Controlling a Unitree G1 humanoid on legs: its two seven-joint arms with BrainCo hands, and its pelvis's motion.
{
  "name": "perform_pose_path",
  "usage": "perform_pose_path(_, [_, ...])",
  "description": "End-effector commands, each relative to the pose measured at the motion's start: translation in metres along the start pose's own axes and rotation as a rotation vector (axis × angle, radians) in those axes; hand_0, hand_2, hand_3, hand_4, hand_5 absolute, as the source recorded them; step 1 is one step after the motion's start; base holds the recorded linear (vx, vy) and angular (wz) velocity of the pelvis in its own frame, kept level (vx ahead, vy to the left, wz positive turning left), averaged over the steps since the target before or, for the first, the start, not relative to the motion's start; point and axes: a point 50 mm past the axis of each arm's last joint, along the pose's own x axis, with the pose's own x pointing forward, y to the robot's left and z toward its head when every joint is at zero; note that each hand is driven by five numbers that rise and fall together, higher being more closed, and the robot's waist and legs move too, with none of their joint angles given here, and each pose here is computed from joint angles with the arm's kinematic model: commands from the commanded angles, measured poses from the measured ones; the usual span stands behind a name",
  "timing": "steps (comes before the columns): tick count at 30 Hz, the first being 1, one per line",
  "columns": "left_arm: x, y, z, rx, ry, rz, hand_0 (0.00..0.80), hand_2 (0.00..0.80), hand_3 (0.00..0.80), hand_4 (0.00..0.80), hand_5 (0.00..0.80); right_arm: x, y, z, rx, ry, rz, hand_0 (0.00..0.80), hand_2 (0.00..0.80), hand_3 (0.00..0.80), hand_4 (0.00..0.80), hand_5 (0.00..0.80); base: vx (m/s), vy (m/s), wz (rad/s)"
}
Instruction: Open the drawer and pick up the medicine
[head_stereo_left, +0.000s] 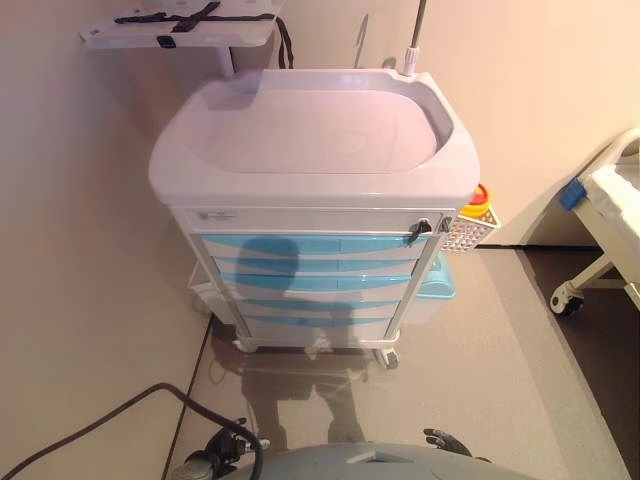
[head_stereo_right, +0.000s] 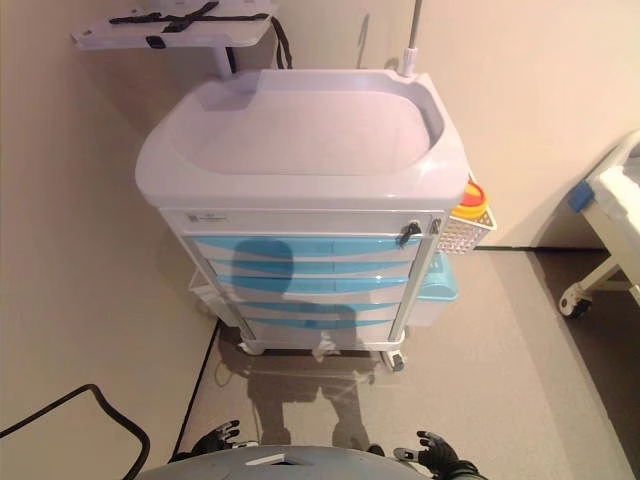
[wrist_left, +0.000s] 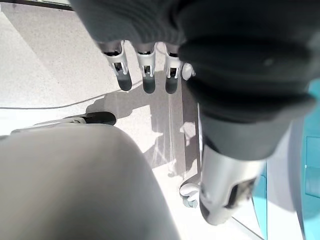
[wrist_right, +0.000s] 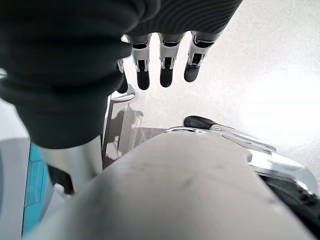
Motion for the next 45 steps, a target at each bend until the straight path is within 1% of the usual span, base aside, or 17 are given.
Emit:
perform_pose_path(1, [0.007,-0.009,0.019,0.004,-0.031,-0.059,0.0,0.0,0.0,0.0,0.0,0.006,0.006,0.02,-0.047,-0.044,0.028,0.0,0.0,0.0,0.0,0.0,0.0,0.0,0.0])
perform_pose_path(4, [0.007,-0.009,0.021,0.007,-0.047,-0.059,0.0,0.0,0.0,0.0,0.0,0.006,0.006,0.02,-0.049,-0.043,0.028,0.0,0.0,0.0,0.0,0.0,0.0,0.0,0.0])
perform_pose_path(12, [0.007,-0.004,0.019,-0.016,-0.028,-0.039,0.0,0.0,0.0,0.0,0.0,0.005,0.003,0.018,-0.053,-0.036,0.026,0.0,0.0,0.0,0.0,0.0,0.0,0.0,0.0])
perform_pose_path(24, [0.006,-0.006,0.013,-0.019,-0.019,-0.015,0.0,0.0,0.0,0.0,0.0,0.005,0.006,0.014,-0.047,-0.025,0.028,0.0,0.0,0.0,0.0,0.0,0.017,0.002,0.0])
perform_pose_path(32, [0.005,-0.006,0.009,-0.006,-0.001,-0.003,0.0,0.0,0.0,0.0,0.0,0.004,0.007,0.014,-0.013,-0.044,0.018,0.0,0.0,0.0,0.0,0.0,0.073,0.003,-0.07])
perform_pose_path(34, [0.006,-0.004,0.016,-0.001,-0.028,0.0,0.0,0.0,0.0,0.0,0.0,0.005,0.005,0.024,-0.019,-0.08,0.02,0.0,0.0,0.0,0.0,0.0,-0.022,0.008,-0.11])
perform_pose_path(37, [0.009,0.0,0.038,-0.001,-0.101,0.007,0.0,0.0,0.0,0.0,0.0,0.008,0.004,0.041,-0.023,-0.137,0.017,0.0,0.0,0.0,0.0,0.0,-0.103,0.007,-0.28])
perform_pose_path(42, [0.012,0.008,0.087,-0.021,-0.279,0.053,0.0,0.0,0.0,0.0,0.0,0.011,0.002,0.074,-0.054,-0.239,0.005,0.0,0.0,0.0,0.0,0.0,-0.16,0.02,-0.14])
perform_pose_path(45, [0.011,0.013,0.109,-0.01,-0.347,0.078,0.0,0.0,0.0,0.0,0.0,0.011,-0.001,0.086,-0.072,-0.275,0.006,0.0,0.0,0.0,0.0,0.0,-0.132,0.034,-0.08])
